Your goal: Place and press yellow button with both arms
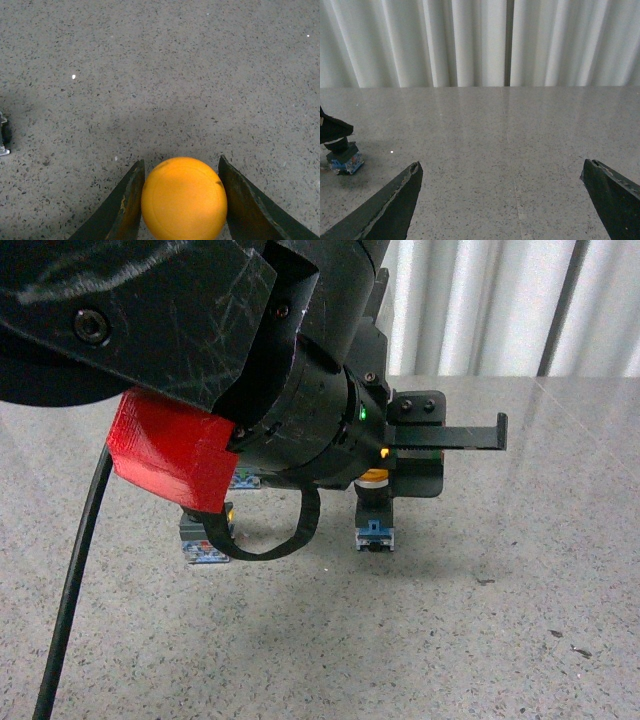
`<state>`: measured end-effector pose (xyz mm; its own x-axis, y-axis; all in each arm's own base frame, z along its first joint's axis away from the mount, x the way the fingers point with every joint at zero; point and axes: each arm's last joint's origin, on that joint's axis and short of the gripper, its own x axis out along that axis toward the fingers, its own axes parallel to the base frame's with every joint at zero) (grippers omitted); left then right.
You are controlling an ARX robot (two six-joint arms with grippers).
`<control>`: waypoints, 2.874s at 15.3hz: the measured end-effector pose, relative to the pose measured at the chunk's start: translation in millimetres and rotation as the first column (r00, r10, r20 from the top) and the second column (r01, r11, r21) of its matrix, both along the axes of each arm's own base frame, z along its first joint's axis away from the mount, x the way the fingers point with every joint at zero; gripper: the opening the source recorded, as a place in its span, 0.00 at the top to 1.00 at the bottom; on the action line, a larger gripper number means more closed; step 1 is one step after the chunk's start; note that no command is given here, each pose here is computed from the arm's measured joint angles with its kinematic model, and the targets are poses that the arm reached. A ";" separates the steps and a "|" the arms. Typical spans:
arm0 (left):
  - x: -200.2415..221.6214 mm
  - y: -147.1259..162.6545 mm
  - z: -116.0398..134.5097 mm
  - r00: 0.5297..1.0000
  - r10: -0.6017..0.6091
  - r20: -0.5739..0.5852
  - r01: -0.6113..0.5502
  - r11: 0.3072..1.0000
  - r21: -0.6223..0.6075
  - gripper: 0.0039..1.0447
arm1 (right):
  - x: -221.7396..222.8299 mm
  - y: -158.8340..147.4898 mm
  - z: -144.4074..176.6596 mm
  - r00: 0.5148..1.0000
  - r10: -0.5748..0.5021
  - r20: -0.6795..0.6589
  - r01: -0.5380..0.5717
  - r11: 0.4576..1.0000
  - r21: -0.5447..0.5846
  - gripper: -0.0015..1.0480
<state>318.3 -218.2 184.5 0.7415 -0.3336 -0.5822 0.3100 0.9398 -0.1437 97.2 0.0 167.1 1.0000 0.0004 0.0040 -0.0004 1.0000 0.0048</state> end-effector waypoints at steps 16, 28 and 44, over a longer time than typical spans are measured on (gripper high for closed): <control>-130.9 181.4 86.3 0.719 0.330 0.612 -0.353 0.932 -0.088 0.45 | 0.0 0.0 0.0 1.000 0.000 0.000 0.000 1.000 0.000 0.06; -184.1 218.4 5.8 0.741 0.311 0.595 -0.335 0.939 -0.073 0.99 | 0.0 0.0 0.0 1.000 0.000 0.000 0.000 1.000 0.000 0.06; -214.4 218.2 -16.2 0.747 0.310 0.588 -0.334 0.940 -0.070 0.99 | 0.0 0.0 0.0 1.000 0.000 0.000 0.000 1.000 0.000 0.06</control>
<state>104.0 -0.1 168.4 1.0000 0.0000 -0.0097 0.0000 1.0000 0.0006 97.2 0.0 167.1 1.0000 0.0004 0.0040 -0.0004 1.0000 0.0048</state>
